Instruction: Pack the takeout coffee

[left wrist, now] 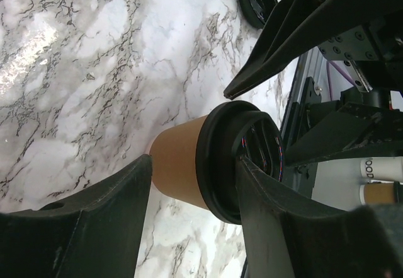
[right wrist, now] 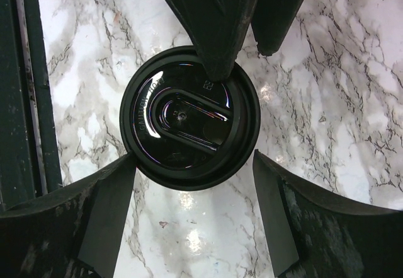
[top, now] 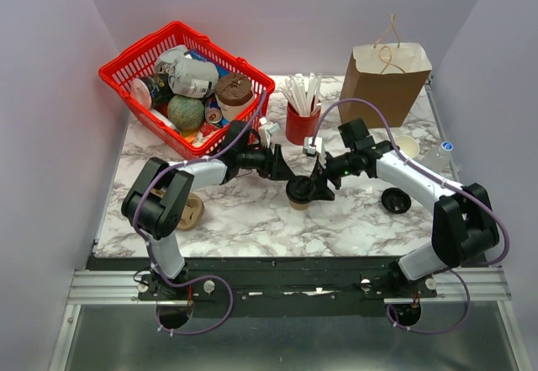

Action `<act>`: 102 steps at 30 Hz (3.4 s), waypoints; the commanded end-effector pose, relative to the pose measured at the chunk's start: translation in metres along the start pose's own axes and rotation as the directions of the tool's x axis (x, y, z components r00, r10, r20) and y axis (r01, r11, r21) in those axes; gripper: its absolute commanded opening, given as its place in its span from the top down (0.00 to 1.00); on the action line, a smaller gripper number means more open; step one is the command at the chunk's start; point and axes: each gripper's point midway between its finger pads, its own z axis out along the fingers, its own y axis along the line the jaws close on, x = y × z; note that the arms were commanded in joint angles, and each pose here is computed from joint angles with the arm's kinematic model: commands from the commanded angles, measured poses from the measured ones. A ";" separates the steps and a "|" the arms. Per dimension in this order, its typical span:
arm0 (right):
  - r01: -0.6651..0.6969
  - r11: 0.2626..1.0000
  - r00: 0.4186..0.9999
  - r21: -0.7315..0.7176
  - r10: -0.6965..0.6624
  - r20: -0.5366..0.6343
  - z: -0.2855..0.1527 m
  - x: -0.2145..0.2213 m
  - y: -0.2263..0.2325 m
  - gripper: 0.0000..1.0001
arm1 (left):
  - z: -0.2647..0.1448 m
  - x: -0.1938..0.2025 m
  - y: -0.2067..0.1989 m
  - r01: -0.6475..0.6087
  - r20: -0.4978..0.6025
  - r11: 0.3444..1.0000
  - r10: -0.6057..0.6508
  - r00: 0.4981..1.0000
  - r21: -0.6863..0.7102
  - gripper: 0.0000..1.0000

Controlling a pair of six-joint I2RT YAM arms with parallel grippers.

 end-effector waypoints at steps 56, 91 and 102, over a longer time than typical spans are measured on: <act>0.224 0.964 0.966 0.144 -0.200 -0.163 0.021 0.024 -0.019 0.22 | -0.016 0.051 0.054 0.025 -0.097 0.978 -0.046 0.994 -0.206 0.33; 0.599 0.797 0.756 0.070 -0.535 -0.377 0.041 0.115 0.016 0.27 | -0.012 0.076 0.072 0.034 -0.151 0.977 -0.067 0.986 -0.213 0.36; 0.666 0.746 0.659 0.017 -0.578 -0.481 0.043 0.133 0.023 0.31 | -0.013 0.066 0.070 0.011 -0.132 0.978 -0.040 0.990 -0.210 0.36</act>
